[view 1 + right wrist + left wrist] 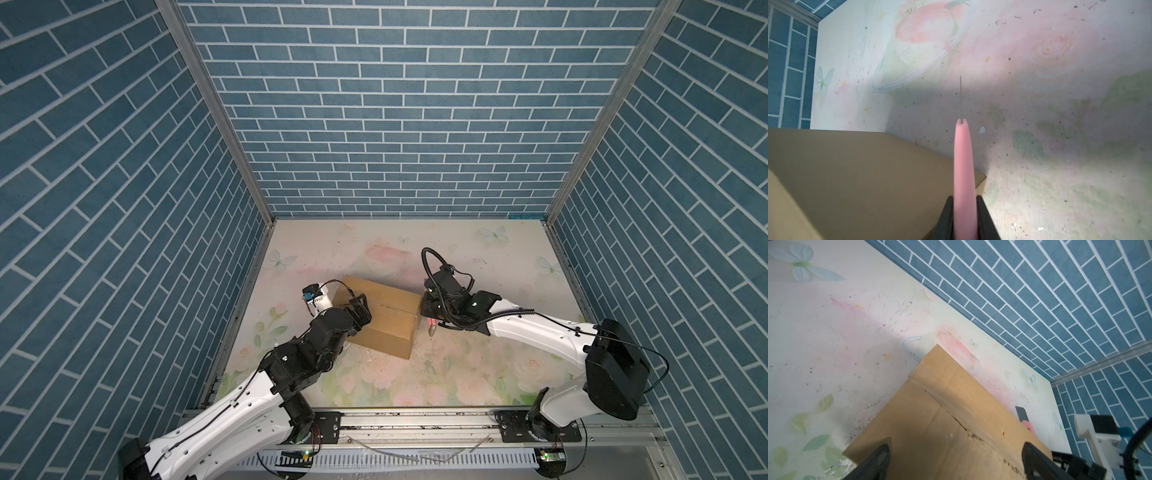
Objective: Unpack the express box
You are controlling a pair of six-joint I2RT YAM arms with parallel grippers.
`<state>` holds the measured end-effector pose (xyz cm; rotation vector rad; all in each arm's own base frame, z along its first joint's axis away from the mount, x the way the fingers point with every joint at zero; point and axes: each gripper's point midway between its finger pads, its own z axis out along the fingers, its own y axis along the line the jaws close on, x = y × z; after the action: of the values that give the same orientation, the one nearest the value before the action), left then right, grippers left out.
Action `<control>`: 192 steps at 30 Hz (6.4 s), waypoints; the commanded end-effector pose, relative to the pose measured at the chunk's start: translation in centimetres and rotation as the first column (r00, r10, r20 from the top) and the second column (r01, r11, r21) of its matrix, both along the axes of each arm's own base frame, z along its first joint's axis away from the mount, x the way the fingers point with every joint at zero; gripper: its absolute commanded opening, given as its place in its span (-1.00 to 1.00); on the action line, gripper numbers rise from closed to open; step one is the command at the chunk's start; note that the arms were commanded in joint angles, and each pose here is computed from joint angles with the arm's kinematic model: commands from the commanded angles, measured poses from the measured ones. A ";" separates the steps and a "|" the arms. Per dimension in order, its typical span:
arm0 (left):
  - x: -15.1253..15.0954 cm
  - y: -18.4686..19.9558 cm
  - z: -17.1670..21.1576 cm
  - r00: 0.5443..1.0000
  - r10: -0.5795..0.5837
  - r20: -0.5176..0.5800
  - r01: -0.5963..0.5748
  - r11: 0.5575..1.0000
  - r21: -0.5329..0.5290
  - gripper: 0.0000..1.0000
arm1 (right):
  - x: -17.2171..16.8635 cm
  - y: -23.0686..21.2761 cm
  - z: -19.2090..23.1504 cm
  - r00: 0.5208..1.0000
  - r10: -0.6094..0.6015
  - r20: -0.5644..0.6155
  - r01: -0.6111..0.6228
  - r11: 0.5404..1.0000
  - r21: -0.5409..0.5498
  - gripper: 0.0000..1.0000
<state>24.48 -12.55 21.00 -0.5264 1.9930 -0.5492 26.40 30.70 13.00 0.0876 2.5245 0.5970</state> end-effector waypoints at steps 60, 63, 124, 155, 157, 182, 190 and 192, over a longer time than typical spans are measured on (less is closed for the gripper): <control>2.3 2.4 0.0 0.981 -0.174 -0.091 0.189 0.960 0.205 0.99 | -14.8 -0.8 5.7 0.918 0.395 -0.039 -0.300 0.754 0.584 -1.00; 2.2 2.5 0.1 0.981 -0.173 -0.089 0.188 0.962 0.199 0.99 | -14.7 -0.6 5.5 0.916 0.400 -0.039 -0.302 0.750 0.588 -1.00; 1.9 2.0 -0.2 0.982 -0.175 -0.067 0.182 0.975 0.127 0.99 | -15.5 -0.1 5.0 0.906 0.422 -0.040 -0.310 0.722 0.618 -1.00; -0.4 3.3 0.8 0.983 -0.148 -0.108 0.160 0.981 0.106 0.99 | -16.4 1.5 5.3 0.879 0.476 -0.011 -0.353 0.667 0.656 -1.00; -1.5 4.0 0.9 0.979 -0.139 -0.146 0.157 0.981 0.114 0.99 | -16.3 1.5 5.3 0.880 0.476 -0.011 -0.352 0.667 0.656 -1.00; -5.2 -6.2 0.1 0.963 -0.267 -0.044 0.260 0.957 -0.130 0.99 | -16.5 2.1 5.1 0.867 0.497 -0.029 -0.359 0.666 0.654 -1.00; -7.0 -4.5 -0.1 0.977 -0.186 -0.109 0.174 0.979 -0.105 0.99 | -16.3 2.1 5.1 0.870 0.492 -0.025 -0.359 0.669 0.651 -1.00; -7.5 -4.1 -0.7 0.979 -0.154 -0.131 0.139 0.983 -0.117 0.99 | -16.4 2.1 5.1 0.871 0.491 -0.025 -0.358 0.669 0.651 -1.00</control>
<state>17.20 -18.57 20.82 -0.3877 2.1608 -0.8093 10.21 32.57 17.82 -0.2367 2.4185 1.6818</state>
